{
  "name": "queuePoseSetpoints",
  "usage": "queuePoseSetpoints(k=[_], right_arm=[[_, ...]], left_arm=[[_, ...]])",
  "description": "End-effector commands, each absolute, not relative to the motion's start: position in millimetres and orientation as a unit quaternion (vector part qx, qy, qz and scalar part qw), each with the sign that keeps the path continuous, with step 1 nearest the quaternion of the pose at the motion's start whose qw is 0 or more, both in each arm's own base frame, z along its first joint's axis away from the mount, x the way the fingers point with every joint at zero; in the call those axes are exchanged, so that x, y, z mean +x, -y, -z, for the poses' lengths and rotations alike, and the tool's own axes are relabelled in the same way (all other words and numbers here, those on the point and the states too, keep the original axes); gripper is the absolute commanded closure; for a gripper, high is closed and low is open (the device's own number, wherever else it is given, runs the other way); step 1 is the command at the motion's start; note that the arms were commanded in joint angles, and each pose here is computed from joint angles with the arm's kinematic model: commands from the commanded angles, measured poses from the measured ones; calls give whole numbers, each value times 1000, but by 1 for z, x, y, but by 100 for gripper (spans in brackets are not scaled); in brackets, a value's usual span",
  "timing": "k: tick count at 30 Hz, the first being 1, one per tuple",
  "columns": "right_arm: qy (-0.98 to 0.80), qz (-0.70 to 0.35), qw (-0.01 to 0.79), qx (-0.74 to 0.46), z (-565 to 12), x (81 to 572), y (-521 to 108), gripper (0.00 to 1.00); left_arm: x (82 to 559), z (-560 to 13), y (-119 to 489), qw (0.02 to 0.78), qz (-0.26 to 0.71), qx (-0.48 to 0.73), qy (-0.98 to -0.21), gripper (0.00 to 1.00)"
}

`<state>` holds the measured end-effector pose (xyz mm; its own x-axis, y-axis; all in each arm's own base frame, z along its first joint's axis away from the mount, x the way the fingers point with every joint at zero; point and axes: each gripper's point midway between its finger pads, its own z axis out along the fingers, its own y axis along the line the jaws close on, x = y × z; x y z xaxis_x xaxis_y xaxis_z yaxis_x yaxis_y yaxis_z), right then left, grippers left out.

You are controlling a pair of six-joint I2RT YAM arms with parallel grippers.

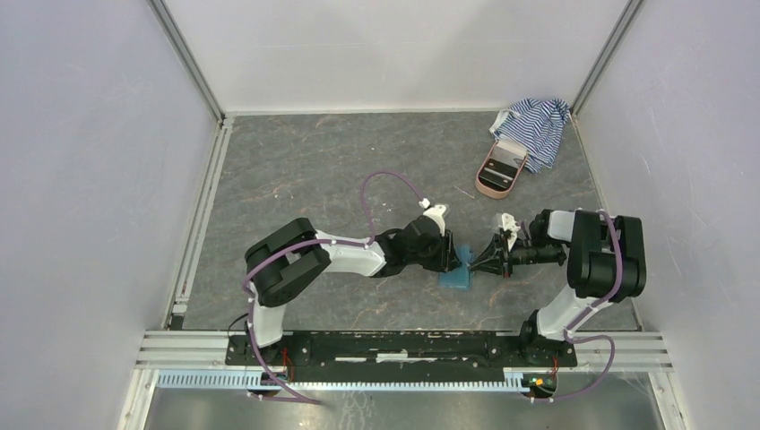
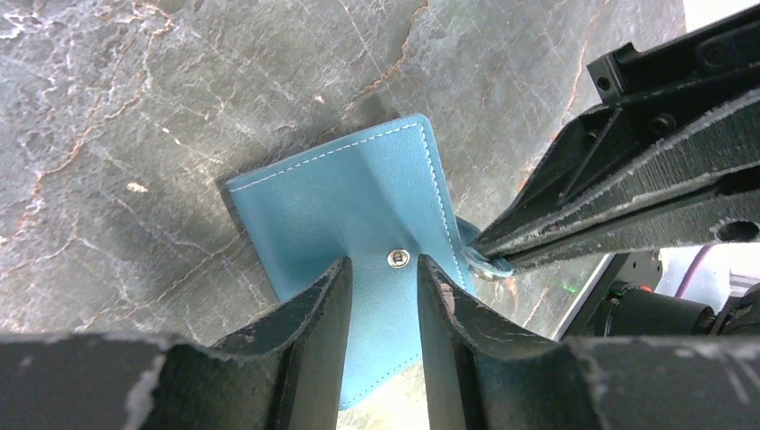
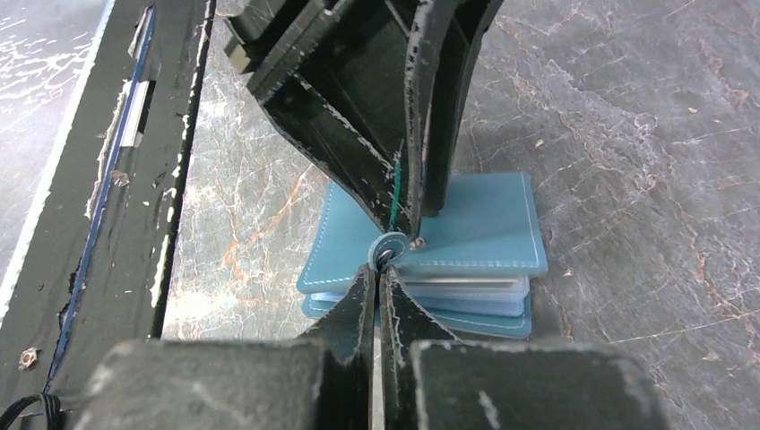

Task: Put the credit cards into the card holder
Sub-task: Close the card holder at the center of the board.

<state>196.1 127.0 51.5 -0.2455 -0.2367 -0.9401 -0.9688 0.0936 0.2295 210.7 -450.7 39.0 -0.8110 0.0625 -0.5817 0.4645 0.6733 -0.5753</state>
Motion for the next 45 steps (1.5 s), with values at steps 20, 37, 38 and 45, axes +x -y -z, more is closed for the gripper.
queuePoseSetpoints(k=[20,37,38,45], right_arm=[[-619,-514,411,-429,-88,195,-135,84],[-615,-525,381,-448,-85,203,-143,80],[-615,-526,380,-449,-84,203,-143,80],[-639,-523,341,-449,-77,207,-141,72]], left_arm=[[208,-27,433,223,373,106,-895,57],[212,-73,440,244,423,106,-866,56],[212,-75,439,245,423,105,-866,55],[210,-84,438,249,435,107,-859,55]])
